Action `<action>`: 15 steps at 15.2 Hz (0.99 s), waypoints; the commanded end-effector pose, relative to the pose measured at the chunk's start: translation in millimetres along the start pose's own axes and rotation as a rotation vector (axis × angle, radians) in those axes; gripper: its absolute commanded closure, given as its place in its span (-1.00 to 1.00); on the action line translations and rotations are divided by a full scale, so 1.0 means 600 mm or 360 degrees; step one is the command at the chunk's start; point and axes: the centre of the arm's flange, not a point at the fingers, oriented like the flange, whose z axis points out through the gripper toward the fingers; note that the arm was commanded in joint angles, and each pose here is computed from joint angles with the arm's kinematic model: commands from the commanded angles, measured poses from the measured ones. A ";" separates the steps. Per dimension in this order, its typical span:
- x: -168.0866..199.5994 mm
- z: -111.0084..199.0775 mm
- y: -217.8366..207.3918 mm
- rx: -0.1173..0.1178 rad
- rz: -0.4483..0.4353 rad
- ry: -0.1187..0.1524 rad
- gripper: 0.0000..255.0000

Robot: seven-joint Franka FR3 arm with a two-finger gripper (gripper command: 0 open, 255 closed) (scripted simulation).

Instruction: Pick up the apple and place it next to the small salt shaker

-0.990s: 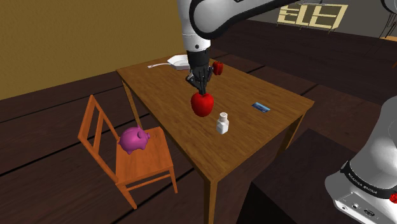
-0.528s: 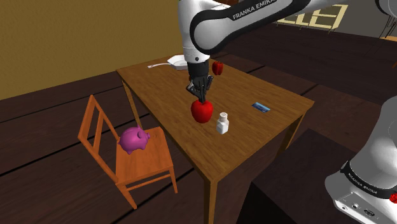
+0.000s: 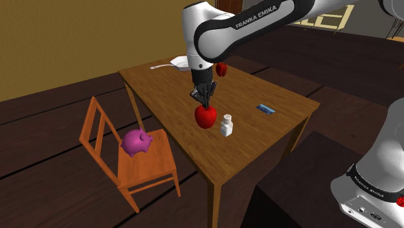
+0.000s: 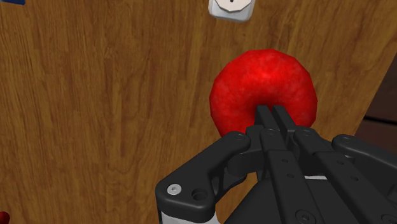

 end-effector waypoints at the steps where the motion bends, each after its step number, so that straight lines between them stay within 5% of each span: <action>1: 0.000 0.000 0.000 0.0000 0.0000 0.0000 1.00; 2: 0.000 0.000 0.000 0.0000 0.0000 0.0000 1.00; 3: 0.000 0.000 0.000 0.0000 0.0000 0.0000 -1.00; 8: 0.000 0.000 0.000 0.0000 0.0000 0.0000 -1.00; 12: 0.000 -0.083 0.000 0.0000 0.0000 0.0000 -1.00; 15: 0.000 -0.083 0.000 0.0000 0.0000 0.0000 -1.00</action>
